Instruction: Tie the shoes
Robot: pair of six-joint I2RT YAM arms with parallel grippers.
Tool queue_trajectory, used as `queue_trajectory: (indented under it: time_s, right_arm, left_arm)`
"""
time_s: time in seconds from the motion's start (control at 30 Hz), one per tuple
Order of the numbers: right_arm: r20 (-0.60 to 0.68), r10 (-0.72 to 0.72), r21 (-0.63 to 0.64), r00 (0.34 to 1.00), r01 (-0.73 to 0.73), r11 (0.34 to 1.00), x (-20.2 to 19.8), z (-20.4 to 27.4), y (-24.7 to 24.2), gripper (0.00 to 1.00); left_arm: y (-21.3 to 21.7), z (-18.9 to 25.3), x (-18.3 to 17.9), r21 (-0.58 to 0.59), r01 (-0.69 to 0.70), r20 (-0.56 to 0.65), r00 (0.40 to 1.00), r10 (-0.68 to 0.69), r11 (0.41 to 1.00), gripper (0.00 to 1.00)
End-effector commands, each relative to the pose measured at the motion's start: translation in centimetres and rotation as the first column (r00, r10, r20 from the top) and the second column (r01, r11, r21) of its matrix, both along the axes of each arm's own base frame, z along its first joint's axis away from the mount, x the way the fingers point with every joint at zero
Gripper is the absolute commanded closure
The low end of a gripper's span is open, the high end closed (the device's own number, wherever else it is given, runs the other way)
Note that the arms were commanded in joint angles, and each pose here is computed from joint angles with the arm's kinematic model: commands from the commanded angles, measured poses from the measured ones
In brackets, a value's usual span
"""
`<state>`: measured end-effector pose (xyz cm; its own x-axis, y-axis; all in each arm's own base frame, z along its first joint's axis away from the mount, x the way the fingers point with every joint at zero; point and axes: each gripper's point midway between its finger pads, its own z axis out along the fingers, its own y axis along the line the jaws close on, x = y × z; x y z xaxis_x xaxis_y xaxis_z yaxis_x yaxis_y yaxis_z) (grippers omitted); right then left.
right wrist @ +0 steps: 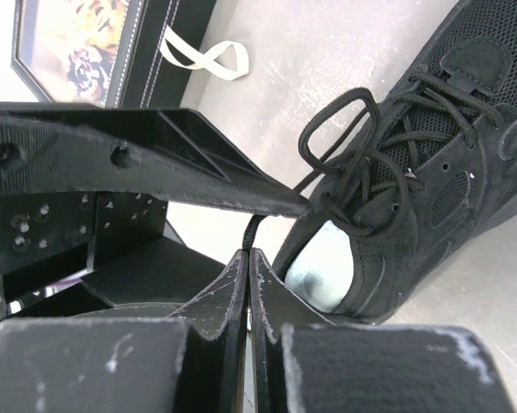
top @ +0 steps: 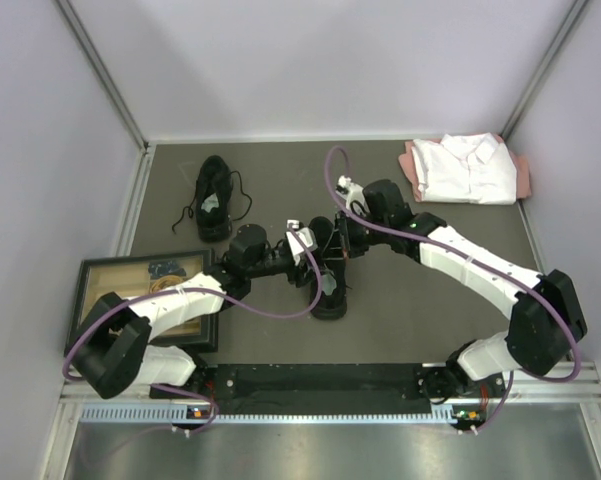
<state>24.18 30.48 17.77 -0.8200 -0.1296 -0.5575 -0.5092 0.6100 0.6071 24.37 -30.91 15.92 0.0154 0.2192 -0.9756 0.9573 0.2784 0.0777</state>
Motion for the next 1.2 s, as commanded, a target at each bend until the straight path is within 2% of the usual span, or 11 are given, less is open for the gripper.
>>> queue_trajectory:
  time_s: [0.0, 0.13, 0.47, 0.63, 0.83, 0.87, 0.97, 1.07, 1.17]
  right_arm:
    - [0.009, -0.032, 0.046, 0.999, 0.031, 0.998, 1.1, 0.9, 0.6, 1.00]
    - [-0.009, -0.053, 0.040, 0.999, 0.053, 0.998, 1.2, 0.7, 0.2, 1.00]
    - [-0.051, -0.077, 0.047, 0.996, 0.080, 0.996, 1.1, 0.1, -0.4, 1.00]
    - [-0.068, -0.099, 0.059, 0.993, 0.103, 0.993, 1.6, 0.3, -0.4, 1.00]
    - [-0.061, -0.107, 0.055, 0.992, 0.110, 0.992, 2.0, 0.3, -0.9, 0.99]
    - [-0.056, -0.106, 0.056, 0.993, 0.110, 0.992, 2.2, 0.4, -1.1, 0.86]
    - [-0.019, -0.102, 0.033, 0.995, 0.103, 0.994, 3.4, 0.8, -2.1, 0.68]
    - [0.003, -0.109, 0.035, 0.994, 0.109, 0.993, 5.1, 1.1, -3.3, 0.66]
    - [0.022, -0.095, -0.006, 0.995, 0.095, 0.995, 6.0, 0.4, -3.8, 0.69]
  left_arm:
    - [-0.7, 1.6, 0.8, -0.050, -0.022, 0.009, 1.000, 0.022, 0.999, 0.45]
    - [-0.2, 1.1, 1.2, -0.024, -0.052, 0.002, 0.999, 0.052, 0.998, 0.60]
    - [0.2, 0.6, 1.7, 0.010, -0.077, 0.016, 0.997, 0.077, 0.997, 0.87]
    - [0.2, 0.5, 1.6, 0.015, -0.069, 0.020, 0.997, 0.069, 0.998, 0.87]
    - [0.0, 0.6, 1.4, 0.026, -0.044, 0.033, 0.999, 0.044, 0.999, 0.93]
    - [0.0, 0.5, 1.3, 0.035, -0.032, 0.040, 0.999, 0.031, 0.999, 0.94]
    - [0.0, 0.3, 1.4, 0.054, -0.029, 0.046, 0.999, 0.026, 0.998, 0.95]
    - [0.0, 0.3, 1.6, 0.061, -0.026, 0.051, 0.998, 0.023, 0.998, 0.96]
    - [-0.1, 0.0, 1.7, 0.073, -0.023, 0.055, 0.998, 0.019, 0.997, 0.96]
